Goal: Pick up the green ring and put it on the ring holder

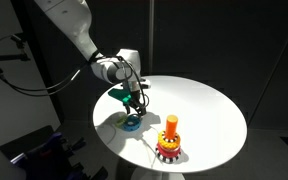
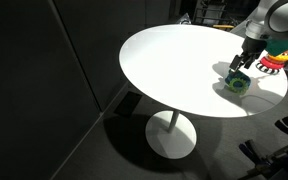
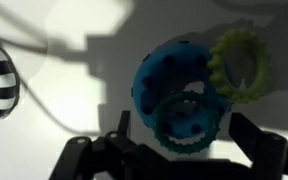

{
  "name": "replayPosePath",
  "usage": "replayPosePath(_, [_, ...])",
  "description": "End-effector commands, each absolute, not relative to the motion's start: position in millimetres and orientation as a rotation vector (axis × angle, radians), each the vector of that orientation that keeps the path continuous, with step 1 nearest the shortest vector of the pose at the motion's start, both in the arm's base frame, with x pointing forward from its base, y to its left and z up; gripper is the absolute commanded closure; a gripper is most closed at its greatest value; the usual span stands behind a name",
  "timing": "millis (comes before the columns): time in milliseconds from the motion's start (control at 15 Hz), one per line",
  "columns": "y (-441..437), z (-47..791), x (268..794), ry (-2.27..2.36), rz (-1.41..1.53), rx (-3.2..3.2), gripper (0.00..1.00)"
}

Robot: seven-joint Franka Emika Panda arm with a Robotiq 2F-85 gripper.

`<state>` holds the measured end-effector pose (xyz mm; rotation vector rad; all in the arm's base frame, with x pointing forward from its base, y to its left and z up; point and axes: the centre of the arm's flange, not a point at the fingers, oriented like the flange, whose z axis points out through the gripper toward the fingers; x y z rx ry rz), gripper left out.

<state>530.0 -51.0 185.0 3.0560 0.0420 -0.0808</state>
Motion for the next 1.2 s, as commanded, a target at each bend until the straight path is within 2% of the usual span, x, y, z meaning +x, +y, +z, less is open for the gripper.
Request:
replayPosePath(0, [-50, 181, 539, 0.037, -0.068, 3.033, 0.0])
replayPosePath(667, [-52, 170, 540, 0.03, -0.088, 3.033, 0.0])
replayPosePath(733, [-53, 168, 540, 0.027, -0.092, 3.034, 0.19])
replayPosePath(933, [-54, 169, 541, 0.02, -0.091, 3.034, 0.44])
replayPosePath(1000, [-54, 171, 543, 0.016, -0.084, 3.033, 0.51])
replayPosePath(1133, [-54, 177, 542, 0.007, -0.077, 3.038, 0.54])
